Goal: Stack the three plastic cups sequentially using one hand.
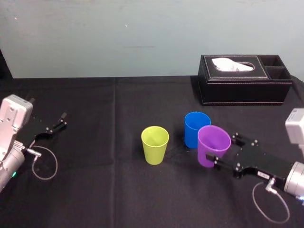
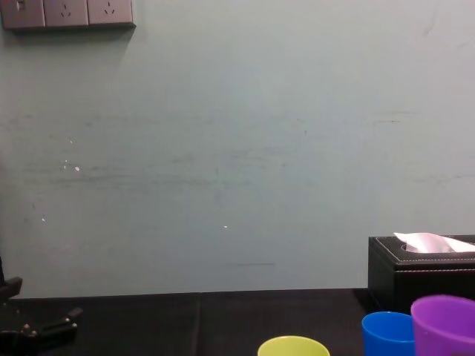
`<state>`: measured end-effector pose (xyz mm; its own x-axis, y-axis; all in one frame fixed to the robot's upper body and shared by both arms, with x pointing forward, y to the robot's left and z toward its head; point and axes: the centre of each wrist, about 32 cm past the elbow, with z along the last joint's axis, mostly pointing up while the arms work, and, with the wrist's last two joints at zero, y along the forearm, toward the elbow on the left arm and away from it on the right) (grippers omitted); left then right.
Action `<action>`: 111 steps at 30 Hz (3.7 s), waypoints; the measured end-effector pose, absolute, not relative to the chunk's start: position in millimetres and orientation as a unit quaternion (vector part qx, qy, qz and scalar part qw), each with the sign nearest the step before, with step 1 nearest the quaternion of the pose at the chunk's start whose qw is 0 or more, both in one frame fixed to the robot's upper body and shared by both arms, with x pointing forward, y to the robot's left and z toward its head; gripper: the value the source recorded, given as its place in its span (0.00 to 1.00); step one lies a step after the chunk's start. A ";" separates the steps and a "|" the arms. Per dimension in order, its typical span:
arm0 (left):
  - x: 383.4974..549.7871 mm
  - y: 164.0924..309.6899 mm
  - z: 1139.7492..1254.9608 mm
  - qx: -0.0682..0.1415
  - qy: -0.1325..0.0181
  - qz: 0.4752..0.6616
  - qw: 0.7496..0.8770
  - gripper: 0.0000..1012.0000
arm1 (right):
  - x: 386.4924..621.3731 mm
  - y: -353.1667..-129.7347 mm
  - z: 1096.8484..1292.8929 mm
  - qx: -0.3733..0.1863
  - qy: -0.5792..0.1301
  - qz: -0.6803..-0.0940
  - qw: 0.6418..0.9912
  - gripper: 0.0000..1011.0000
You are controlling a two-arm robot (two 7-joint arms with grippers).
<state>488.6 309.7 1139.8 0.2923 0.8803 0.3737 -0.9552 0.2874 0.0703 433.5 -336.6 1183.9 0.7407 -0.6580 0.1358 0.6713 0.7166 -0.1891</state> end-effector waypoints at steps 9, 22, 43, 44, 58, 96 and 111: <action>488.6 309.7 1139.8 0.141 -0.132 0.580 0.791 1.00 | 441.0 -331.6 1205.0 -0.089 -0.048 -0.360 0.928 0.71; 488.6 309.7 1139.8 0.141 -0.132 0.580 0.791 1.00 | 453.8 -301.0 1217.1 -0.066 -0.053 -0.352 0.932 0.71; 488.6 309.7 1139.8 0.141 -0.132 0.580 0.791 1.00 | 474.6 -262.1 1216.7 -0.083 -0.061 -0.336 0.936 0.71; 488.6 309.7 1139.8 0.141 -0.132 0.580 0.791 1.00 | 475.5 -261.3 1216.4 -0.084 -0.062 -0.335 0.936 0.71; 488.6 309.7 1139.8 0.141 -0.132 0.580 0.791 1.00 | 484.5 -250.6 1212.8 -0.099 -0.066 -0.329 0.937 0.71; 488.6 309.7 1139.8 0.141 -0.132 0.580 0.791 1.00 | 491.3 -235.8 1200.4 -0.103 -0.058 -0.324 0.938 0.71; 488.6 309.7 1139.8 0.141 -0.132 0.580 0.791 1.00 | 493.9 -233.8 1194.9 -0.105 -0.054 -0.326 0.938 0.71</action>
<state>488.6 309.7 1139.8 0.2923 0.8803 0.3737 -0.9552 0.2873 0.0703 493.9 -233.8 1194.9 0.7819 -0.5996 0.1703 0.6225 0.7657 -0.1619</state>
